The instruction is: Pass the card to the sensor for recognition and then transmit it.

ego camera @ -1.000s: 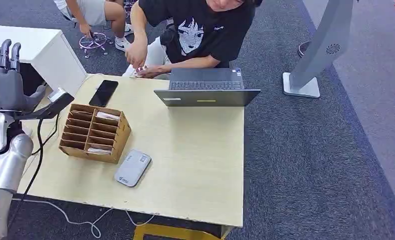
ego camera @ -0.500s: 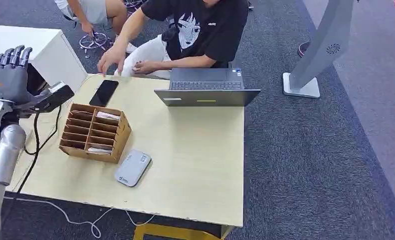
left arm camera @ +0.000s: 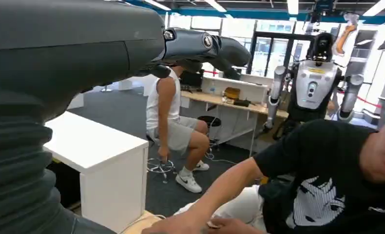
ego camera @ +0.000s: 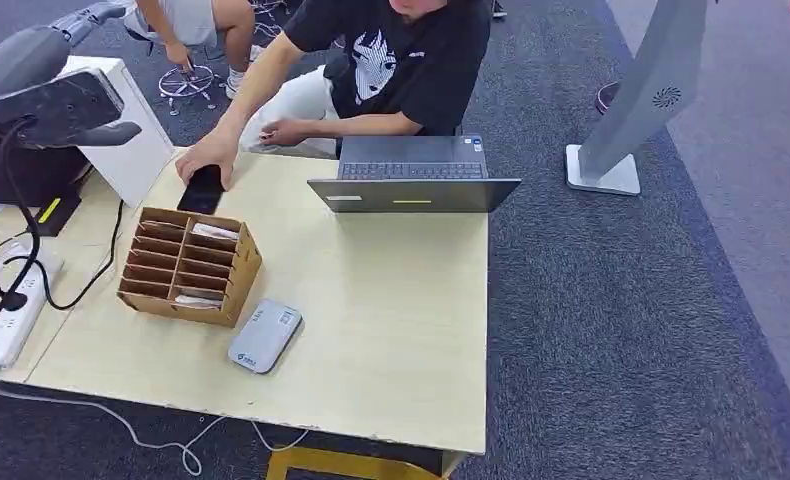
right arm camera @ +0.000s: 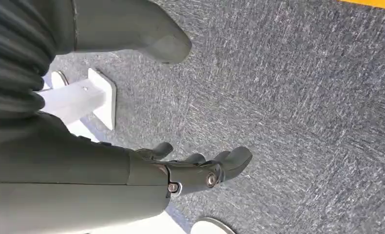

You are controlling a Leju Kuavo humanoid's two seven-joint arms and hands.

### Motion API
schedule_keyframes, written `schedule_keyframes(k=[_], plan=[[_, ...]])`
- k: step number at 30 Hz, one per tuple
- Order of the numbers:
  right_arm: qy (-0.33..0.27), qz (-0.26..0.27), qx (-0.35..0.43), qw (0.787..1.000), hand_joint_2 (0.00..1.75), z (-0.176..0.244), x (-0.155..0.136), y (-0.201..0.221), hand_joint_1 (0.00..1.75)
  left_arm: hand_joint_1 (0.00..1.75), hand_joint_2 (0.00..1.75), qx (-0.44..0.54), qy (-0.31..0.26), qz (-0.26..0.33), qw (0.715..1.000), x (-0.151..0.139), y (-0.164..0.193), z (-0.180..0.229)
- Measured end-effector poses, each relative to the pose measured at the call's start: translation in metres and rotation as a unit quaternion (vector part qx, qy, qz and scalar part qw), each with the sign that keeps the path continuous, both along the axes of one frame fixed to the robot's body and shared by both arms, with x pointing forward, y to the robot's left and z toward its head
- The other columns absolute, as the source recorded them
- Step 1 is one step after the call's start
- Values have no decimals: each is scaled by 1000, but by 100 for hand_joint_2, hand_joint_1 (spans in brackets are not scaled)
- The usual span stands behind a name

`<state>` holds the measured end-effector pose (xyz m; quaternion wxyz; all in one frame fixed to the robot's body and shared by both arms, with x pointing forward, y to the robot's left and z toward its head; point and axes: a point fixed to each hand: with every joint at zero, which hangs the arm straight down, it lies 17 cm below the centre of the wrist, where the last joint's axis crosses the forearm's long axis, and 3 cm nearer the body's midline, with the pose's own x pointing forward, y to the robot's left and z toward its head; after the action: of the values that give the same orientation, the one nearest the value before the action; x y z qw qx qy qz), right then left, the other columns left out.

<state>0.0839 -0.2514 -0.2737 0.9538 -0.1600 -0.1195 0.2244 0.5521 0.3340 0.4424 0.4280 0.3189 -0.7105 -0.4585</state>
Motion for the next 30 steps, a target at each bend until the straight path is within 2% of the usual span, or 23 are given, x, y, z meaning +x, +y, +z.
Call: schedule_keyframes(k=[4, 10, 14, 18, 25, 30], plan=[[0, 2, 0, 1000, 175, 0, 0, 0, 0, 0, 175, 9, -5, -9, 1000, -6, -5, 9], [-3, 0, 1, 1000, 175, 0, 1, 0, 0, 0, 175, 13, 47, -36, 998, -18, -5, 14], [-3, 6, 3, 1000, 175, 0, 2, 1, 0, 0, 175, 32, 89, -60, 994, -37, -1, 26], [-3, 7, 5, 1000, 175, 0, 2, 1, 0, 0, 175, 56, 93, -60, 992, -52, 9, 36], [-5, 14, 4, 1000, 175, 1, 7, 2, 0, 0, 175, 93, 86, -41, 991, -59, 25, 14], [-6, 20, 3, 1000, 175, 1, 9, 2, 0, 0, 175, 108, 100, -36, 988, -64, 36, -24]])
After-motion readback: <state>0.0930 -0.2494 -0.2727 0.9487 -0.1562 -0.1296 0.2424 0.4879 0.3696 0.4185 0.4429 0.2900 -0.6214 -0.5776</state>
